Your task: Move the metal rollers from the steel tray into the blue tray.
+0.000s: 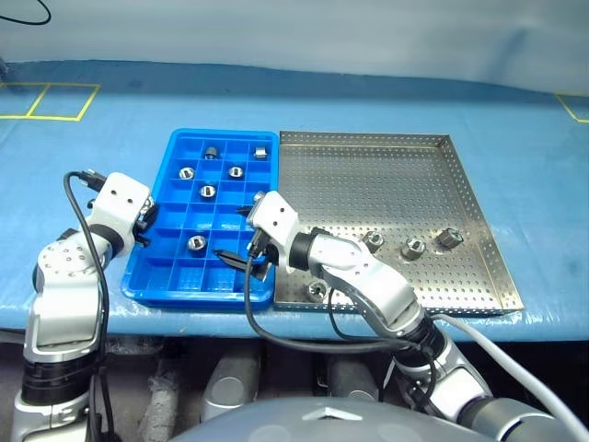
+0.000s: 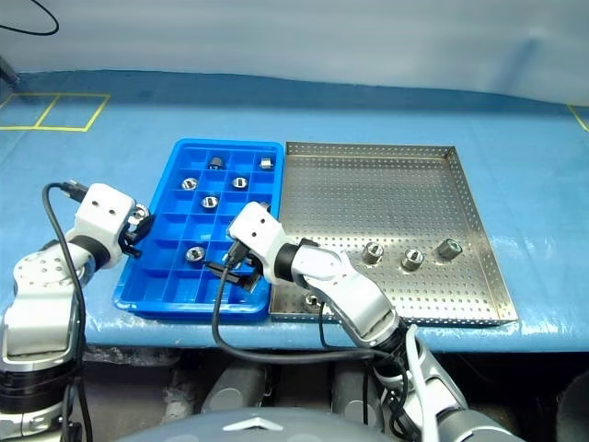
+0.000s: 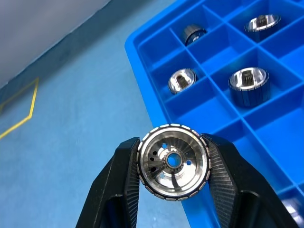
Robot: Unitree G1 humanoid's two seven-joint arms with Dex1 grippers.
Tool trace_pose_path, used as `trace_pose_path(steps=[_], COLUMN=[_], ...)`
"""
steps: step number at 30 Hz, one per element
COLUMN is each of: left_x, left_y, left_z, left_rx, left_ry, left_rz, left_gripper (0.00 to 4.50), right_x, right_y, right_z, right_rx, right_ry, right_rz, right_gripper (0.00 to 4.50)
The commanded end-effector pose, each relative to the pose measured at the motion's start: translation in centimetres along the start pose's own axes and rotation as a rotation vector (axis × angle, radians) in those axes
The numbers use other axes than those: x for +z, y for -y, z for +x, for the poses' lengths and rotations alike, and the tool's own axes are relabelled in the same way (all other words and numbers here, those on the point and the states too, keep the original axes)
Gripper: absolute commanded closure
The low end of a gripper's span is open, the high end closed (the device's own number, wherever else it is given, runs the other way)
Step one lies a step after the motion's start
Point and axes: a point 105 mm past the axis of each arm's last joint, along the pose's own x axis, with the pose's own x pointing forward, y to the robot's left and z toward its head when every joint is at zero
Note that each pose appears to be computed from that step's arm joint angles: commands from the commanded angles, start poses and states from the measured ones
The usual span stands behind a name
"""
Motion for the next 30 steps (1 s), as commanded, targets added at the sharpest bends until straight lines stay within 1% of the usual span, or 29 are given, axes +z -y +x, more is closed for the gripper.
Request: trace_pose_path(steps=[1, 4, 12, 14, 18, 23, 25, 26, 30], left_x=[0.7, 0.5, 1.9, 1.7, 1.1, 0.5, 0.6, 0.8, 3.2], left_y=[-0.2, 0.2, 0.5, 0.9, 1.7, 1.5, 1.4, 1.4, 0.4], left_z=[-0.1, 0.5, 2.0, 2.4, 2.5, 2.6, 2.6, 2.7, 2.8], left_rx=[0.031, 0.022, 0.002, -0.024, -0.086, -0.087, -0.092, -0.092, -0.064], left_ry=[0.025, 0.024, 0.077, 0.055, 0.006, -0.043, -0.048, -0.042, 0.026], left_rz=[0.045, 0.038, 0.070, 0.105, 0.121, 0.116, 0.127, 0.126, 0.131], left_gripper=[2.79, 2.79, 2.79, 2.79, 2.79, 2.79, 2.05, 1.78, 0.48], right_x=[1.1, 0.8, 0.4, 0.3, 0.3, 0.2, 0.2, 0.2, 0.5], right_y=[-0.3, -0.2, 0.0, 0.0, 0.0, 0.3, 0.4, 0.5, 1.0], right_z=[0.0, -0.2, -0.5, -0.6, -0.9, -1.2, -1.4, -1.4, -2.3], right_rx=[0.012, -0.003, -0.032, -0.039, -0.055, -0.082, -0.092, -0.098, -0.134], right_ry=[0.047, 0.042, 0.034, 0.034, 0.034, 0.034, 0.035, 0.035, 0.038], right_rz=[-0.025, -0.014, 0.007, 0.011, 0.014, 0.014, 0.014, 0.012, -0.001], right_gripper=[0.00, 0.00, 0.00, 0.00, 0.00, 0.00, 0.00, 0.00, 0.00])
